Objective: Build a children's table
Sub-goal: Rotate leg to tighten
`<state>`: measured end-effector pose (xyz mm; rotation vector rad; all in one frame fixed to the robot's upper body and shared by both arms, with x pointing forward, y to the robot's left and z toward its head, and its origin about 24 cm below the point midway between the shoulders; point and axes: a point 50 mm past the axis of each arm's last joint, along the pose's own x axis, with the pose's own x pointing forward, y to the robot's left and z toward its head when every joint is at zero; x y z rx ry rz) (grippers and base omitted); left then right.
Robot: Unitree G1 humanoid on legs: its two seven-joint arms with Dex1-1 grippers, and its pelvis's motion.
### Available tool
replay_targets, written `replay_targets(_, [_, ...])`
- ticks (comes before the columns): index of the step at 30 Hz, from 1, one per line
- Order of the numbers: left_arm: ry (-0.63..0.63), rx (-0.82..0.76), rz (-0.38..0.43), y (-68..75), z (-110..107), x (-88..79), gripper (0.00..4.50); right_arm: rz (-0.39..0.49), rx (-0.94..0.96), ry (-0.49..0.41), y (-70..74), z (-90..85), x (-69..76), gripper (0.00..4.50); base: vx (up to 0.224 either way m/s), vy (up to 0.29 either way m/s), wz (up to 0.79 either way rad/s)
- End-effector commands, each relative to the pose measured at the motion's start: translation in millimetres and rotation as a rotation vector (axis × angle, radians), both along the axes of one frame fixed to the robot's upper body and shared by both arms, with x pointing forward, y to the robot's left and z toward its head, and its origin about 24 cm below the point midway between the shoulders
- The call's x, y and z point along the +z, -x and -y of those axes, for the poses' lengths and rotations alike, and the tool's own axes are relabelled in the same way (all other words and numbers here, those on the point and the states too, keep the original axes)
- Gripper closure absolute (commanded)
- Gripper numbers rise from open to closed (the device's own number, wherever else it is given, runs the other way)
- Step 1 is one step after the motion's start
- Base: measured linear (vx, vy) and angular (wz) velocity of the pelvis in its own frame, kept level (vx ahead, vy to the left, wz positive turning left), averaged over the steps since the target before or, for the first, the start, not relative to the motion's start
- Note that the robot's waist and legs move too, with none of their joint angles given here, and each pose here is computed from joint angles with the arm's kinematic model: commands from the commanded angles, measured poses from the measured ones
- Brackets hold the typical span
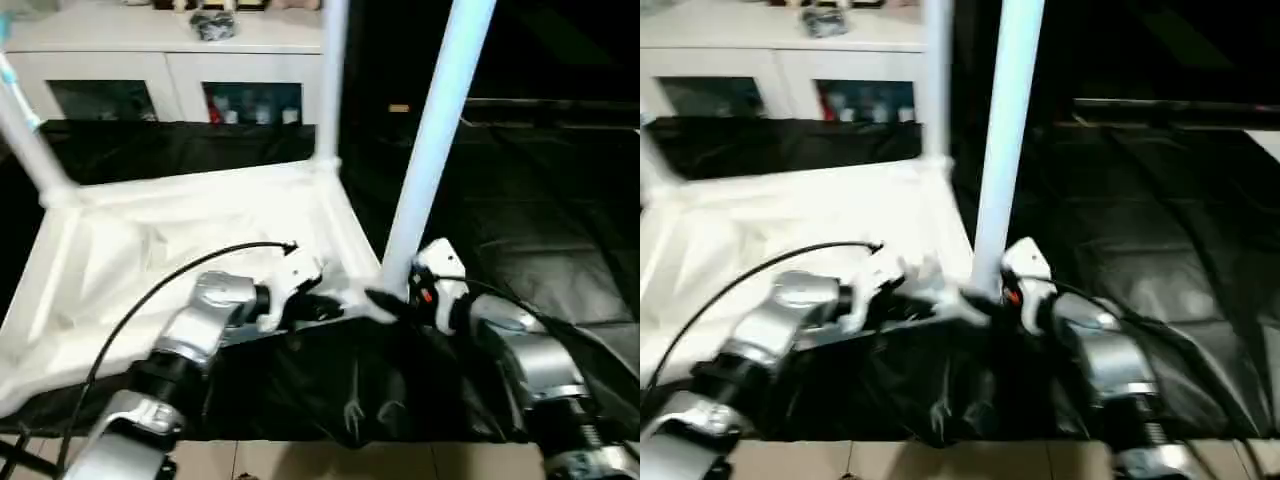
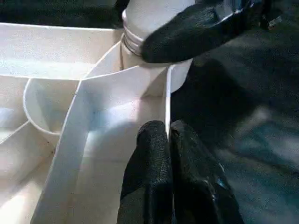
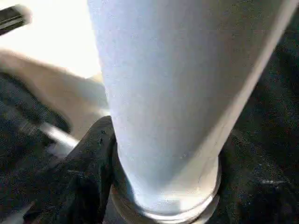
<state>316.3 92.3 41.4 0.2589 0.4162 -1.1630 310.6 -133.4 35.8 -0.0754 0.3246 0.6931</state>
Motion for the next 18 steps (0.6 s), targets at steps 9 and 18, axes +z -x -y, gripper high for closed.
replay_targets(9, [0.093, -0.074, 0.052, 5.7, 52, 13.8, 4.5, -0.021, 0.111, -0.075, 8.0, -57.9, -1.6, 0.93, 0.0, 0.0, 0.0])
replay_targets(18, [0.077, -0.205, 0.047, 11.9, 31, 14.3, 4.5, 0.025, 0.27, 0.003, 15.0, -22.4, 7.1, 0.46, 0.0, 0.0, 0.0])
